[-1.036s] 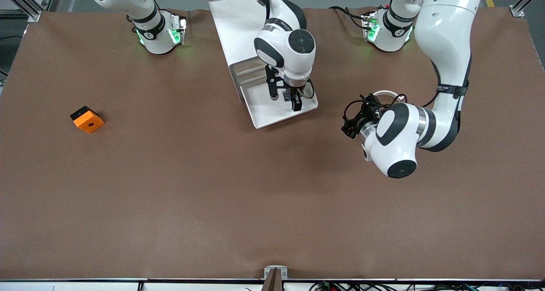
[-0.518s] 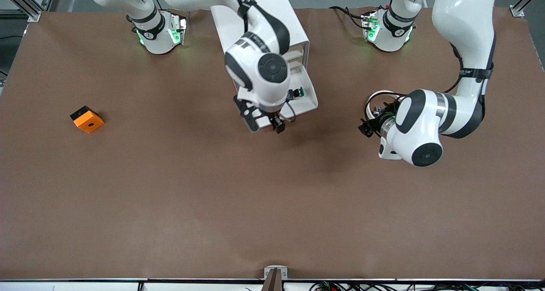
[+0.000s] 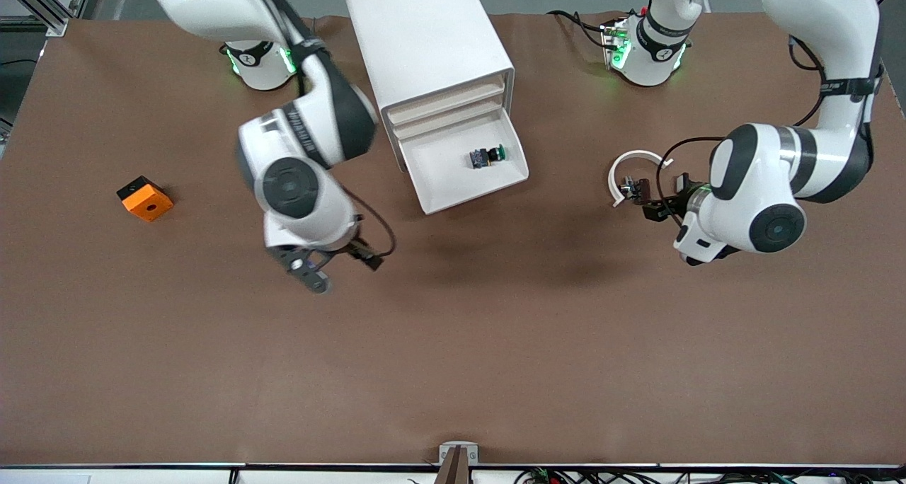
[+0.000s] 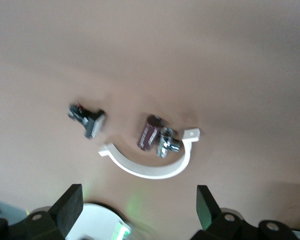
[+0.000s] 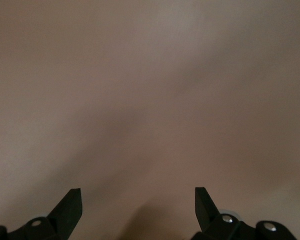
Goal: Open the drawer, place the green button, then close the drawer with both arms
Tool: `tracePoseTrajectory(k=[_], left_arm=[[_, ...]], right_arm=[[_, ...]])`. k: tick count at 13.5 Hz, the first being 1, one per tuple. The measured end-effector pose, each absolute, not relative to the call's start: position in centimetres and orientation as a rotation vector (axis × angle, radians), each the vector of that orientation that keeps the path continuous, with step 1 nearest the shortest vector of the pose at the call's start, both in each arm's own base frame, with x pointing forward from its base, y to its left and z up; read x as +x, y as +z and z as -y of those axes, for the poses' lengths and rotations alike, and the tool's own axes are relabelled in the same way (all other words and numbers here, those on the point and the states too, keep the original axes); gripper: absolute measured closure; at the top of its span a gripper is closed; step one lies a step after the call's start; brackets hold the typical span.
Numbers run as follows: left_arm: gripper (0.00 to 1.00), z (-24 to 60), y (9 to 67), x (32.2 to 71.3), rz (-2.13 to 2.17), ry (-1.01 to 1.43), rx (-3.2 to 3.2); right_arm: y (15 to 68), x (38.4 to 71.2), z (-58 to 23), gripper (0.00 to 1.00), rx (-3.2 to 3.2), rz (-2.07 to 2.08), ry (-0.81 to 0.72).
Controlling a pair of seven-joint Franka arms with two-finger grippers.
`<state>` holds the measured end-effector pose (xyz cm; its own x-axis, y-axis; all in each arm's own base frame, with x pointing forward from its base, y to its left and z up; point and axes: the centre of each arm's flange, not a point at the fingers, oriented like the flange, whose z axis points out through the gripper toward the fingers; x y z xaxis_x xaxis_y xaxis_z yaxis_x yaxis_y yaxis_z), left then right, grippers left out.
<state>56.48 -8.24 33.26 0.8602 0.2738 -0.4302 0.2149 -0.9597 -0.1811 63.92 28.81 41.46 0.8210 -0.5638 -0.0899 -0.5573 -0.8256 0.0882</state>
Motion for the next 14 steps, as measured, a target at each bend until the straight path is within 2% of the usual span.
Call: tracePoseTrajectory(k=[4,7,11,14], left_arm=[[0.00,8.1,35.4,56.7,0.180,0.497,-2.994],[0.00,7.3,36.7,56.1,0.091,0.380,-3.025],[0.00,3.7,38.5,55.9,0.129,0.322,-3.046],[0.00,2.0,40.5,55.8,0.070,0.274,-3.066]], right_arm=[[43.8,66.9,-17.6,0.00,3.046,0.600,-0.213],[44.8,67.5,-11.0,0.00,3.094,0.381,-0.262],[48.4,66.4,-2.1,0.00,3.144,0.092,-0.315],[52.8,63.7,4.1,0.00,3.169,0.028,-0.352]])
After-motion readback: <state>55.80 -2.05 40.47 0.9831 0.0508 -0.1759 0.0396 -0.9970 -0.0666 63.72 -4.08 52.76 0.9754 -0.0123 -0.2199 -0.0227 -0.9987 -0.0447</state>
